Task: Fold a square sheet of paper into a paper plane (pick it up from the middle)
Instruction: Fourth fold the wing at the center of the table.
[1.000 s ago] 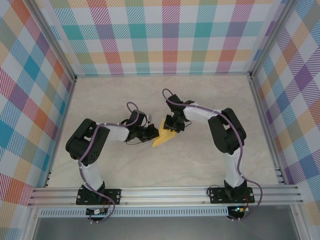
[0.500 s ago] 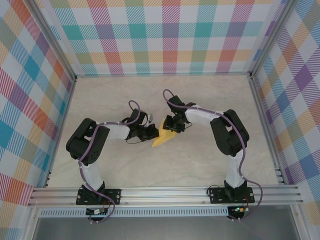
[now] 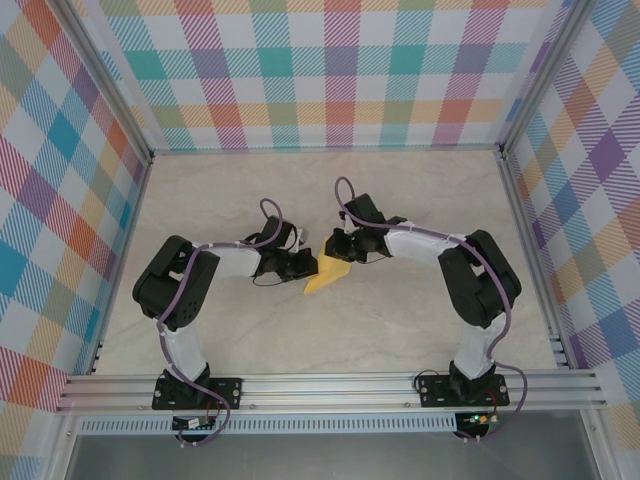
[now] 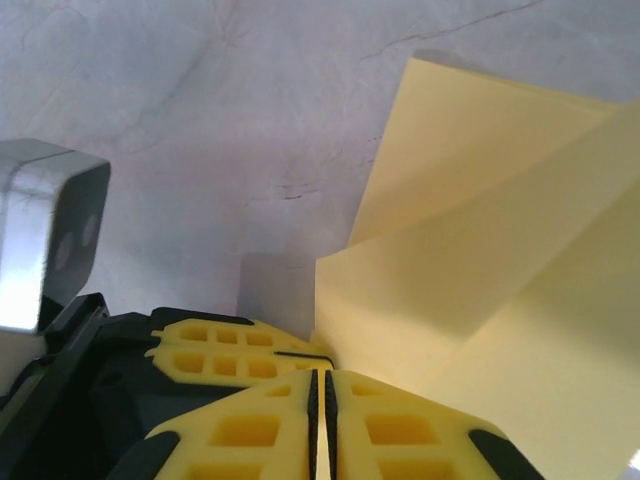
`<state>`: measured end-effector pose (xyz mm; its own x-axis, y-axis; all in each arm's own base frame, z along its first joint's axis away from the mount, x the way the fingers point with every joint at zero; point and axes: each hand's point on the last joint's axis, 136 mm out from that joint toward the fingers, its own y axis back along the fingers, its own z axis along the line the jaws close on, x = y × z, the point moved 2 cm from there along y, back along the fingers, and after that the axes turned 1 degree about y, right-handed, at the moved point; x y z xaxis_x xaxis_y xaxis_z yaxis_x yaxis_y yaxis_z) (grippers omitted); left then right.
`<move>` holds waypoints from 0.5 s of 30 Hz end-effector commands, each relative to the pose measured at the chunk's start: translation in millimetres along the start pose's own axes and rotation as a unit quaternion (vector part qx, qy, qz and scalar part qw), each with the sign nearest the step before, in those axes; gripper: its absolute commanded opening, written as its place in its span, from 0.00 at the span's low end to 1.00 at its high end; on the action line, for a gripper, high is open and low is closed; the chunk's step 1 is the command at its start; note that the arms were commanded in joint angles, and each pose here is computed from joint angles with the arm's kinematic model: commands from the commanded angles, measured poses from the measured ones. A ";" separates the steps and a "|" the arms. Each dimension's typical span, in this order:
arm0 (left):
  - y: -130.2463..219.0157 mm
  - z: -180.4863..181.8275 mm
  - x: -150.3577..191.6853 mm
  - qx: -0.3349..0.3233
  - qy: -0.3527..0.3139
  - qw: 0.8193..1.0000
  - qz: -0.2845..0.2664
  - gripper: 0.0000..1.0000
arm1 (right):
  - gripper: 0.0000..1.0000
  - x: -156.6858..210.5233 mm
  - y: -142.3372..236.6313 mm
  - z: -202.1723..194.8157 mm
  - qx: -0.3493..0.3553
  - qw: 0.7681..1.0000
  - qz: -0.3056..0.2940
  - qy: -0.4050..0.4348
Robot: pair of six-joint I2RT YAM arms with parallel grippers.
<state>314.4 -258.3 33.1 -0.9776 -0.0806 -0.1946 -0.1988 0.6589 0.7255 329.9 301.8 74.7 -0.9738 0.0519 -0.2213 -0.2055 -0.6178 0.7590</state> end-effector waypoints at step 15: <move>-12.4 47.7 49.9 -0.095 0.043 0.991 0.086 0.02 | 0.04 14.9 -38.0 -31.8 -0.003 0.999 0.043 0.002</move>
<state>314.6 -258.4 33.1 -0.9784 -0.0802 -0.1908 -0.1959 0.6563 0.7286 326.2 305.2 36.5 -0.9868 0.0147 -0.1612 -0.1353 -0.6218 0.7714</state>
